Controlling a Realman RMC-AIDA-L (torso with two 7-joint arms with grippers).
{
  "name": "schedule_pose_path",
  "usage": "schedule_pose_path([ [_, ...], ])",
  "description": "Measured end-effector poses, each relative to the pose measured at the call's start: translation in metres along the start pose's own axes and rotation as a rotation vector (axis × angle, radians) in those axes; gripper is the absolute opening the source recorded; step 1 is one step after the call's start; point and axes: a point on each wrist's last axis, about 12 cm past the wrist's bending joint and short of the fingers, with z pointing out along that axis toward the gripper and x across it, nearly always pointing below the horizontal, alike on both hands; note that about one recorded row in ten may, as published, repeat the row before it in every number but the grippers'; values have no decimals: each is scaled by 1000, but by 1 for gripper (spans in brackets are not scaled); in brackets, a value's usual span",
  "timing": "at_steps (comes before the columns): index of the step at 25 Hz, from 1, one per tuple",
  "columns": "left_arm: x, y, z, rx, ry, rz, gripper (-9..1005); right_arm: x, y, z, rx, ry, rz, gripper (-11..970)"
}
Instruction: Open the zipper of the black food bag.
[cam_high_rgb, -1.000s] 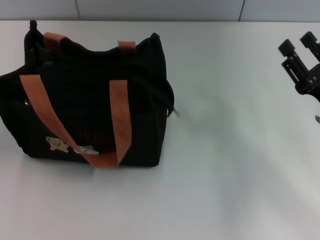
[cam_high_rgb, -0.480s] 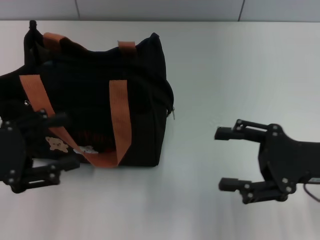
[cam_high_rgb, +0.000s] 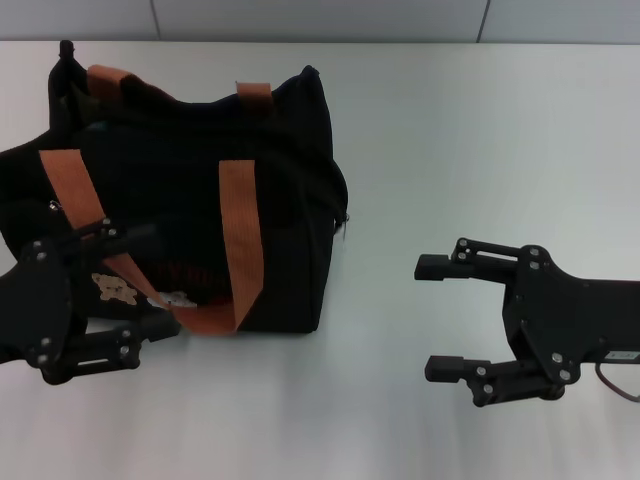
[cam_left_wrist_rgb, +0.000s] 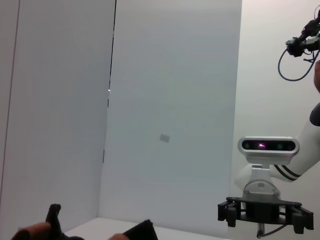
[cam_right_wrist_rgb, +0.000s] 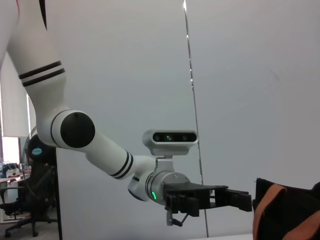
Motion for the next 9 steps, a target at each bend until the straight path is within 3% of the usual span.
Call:
schedule_pose_path([
  [9, 1, -1, 5, 5, -17, -3, 827, -2, -2, 2, -4, -8, -4, 831],
])
